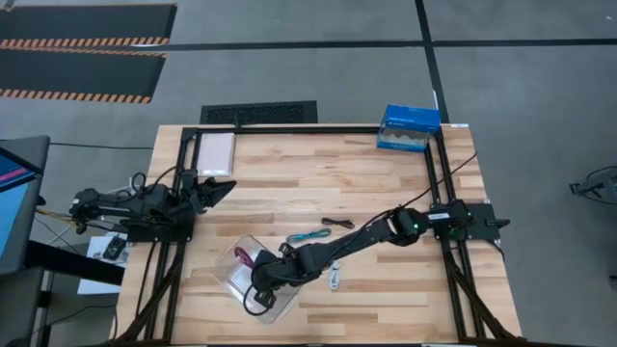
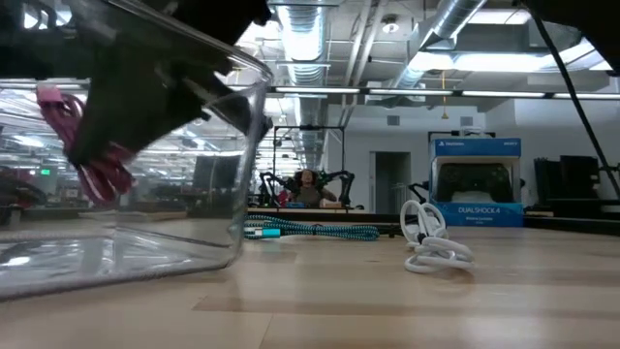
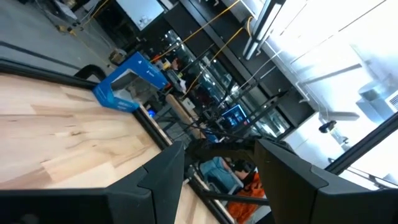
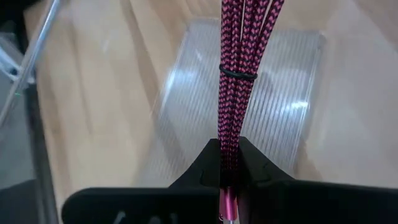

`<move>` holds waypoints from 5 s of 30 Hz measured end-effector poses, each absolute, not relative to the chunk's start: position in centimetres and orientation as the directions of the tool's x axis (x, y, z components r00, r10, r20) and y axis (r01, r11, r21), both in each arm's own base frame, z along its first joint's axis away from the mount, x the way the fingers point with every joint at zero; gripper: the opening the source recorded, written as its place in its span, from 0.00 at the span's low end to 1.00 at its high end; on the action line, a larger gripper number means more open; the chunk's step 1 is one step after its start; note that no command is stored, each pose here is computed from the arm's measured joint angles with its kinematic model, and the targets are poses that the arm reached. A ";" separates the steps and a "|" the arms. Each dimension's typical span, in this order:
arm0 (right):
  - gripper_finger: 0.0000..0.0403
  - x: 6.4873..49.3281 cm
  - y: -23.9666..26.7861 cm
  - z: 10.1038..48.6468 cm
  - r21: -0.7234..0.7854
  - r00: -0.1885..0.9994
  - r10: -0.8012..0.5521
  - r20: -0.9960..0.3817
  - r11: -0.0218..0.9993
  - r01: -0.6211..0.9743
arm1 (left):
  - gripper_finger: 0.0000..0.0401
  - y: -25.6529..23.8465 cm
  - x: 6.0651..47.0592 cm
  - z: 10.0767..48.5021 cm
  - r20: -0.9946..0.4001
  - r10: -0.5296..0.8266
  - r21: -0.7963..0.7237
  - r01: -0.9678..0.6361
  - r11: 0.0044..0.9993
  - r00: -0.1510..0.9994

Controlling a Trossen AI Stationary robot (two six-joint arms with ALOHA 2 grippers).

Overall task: Pick and place USB-C Cables
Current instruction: Put the pink charger cable into the transparent bin, then put the black charger cable into the transparent bin

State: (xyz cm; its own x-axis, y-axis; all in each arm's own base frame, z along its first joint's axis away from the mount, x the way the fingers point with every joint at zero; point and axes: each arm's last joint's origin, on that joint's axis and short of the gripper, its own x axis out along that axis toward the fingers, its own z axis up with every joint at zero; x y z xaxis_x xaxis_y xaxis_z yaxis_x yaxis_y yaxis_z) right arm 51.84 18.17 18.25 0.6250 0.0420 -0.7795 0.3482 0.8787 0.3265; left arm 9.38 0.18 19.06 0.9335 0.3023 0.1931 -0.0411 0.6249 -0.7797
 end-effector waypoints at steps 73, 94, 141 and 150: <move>0.33 51.6 17.8 23.5 0.389 0.722 0.118 -0.682 0.894 0.221 | 0.46 0.2 9.4 19.0 0.191 0.301 -0.780 -0.042 0.624 0.934; 0.33 36.5 11.2 44.3 0.018 0.777 -0.195 -0.599 0.966 0.257 | 0.46 0.2 9.4 18.9 0.176 0.296 -0.778 -0.052 0.626 0.939; 0.47 24.2 4.4 22.8 -0.098 0.402 -0.313 -0.861 0.876 0.472 | 0.46 0.1 9.5 18.5 0.143 0.266 -0.795 -0.050 0.604 0.953; 0.62 25.2 2.5 19.5 -0.007 0.480 -0.180 -0.858 0.940 0.340 | 0.46 0.1 9.6 18.1 0.106 0.267 -0.791 -0.081 0.607 0.958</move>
